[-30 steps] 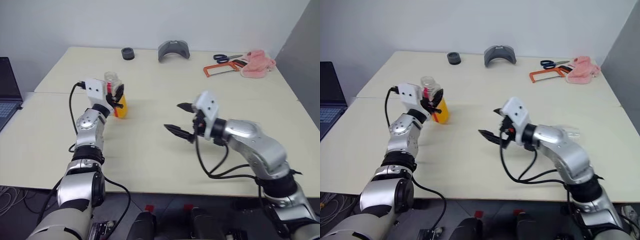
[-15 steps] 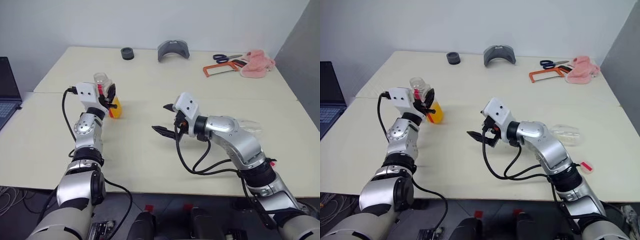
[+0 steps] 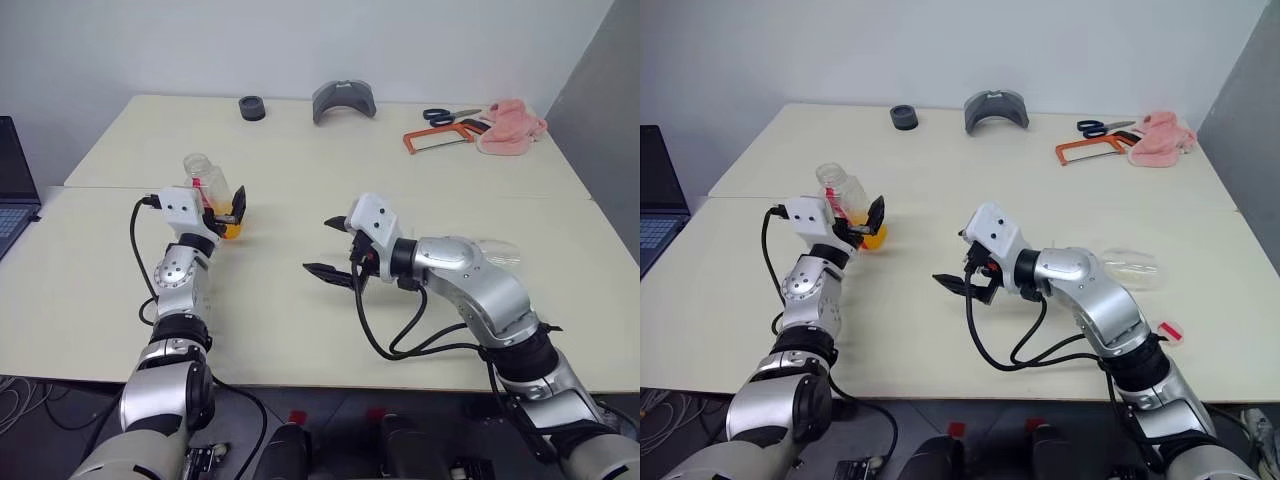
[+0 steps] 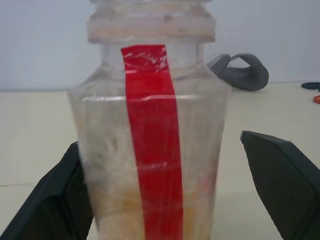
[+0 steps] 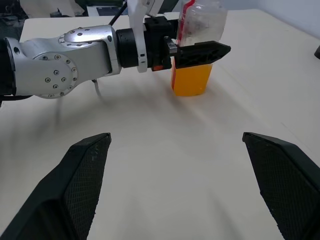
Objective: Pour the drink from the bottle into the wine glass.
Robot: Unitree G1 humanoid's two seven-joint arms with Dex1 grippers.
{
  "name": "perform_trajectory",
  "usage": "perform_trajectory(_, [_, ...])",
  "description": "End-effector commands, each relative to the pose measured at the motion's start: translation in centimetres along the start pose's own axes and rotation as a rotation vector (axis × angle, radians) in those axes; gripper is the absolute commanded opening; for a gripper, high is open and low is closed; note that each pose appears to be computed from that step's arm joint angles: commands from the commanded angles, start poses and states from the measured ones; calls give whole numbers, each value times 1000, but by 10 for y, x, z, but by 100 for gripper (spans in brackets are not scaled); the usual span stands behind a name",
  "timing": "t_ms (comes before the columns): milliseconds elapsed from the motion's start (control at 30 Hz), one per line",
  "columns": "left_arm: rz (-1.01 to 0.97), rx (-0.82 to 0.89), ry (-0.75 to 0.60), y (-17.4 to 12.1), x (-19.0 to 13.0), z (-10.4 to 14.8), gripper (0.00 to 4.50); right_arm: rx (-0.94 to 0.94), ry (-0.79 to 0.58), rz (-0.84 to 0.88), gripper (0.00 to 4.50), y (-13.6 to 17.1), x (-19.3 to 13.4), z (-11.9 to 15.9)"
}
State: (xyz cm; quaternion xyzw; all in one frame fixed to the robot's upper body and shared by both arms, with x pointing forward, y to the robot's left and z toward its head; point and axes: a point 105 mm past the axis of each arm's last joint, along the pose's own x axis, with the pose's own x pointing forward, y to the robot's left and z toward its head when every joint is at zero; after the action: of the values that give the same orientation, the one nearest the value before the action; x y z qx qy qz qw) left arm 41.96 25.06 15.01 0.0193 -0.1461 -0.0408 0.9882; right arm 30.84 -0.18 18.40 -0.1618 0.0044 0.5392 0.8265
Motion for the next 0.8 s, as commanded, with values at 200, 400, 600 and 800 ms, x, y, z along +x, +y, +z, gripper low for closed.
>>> perform_trajectory(200, [45, 50, 51, 14, -18, -5, 448, 28, -4, 4, 450, 8, -14, -2])
perform_trajectory(400, [11, 52, 71, 8, -31, -7, 448, 109, 10, -46, 450, 8, -29, -11])
perform_trajectory(600, [-52, 43, 139, 2, -64, -16, 448, 221, 18, -105, 450, 21, -58, -24])
perform_trajectory(800, [-218, -11, 164, -31, -95, -19, 448, 419, -18, -227, 450, 36, -87, -36])
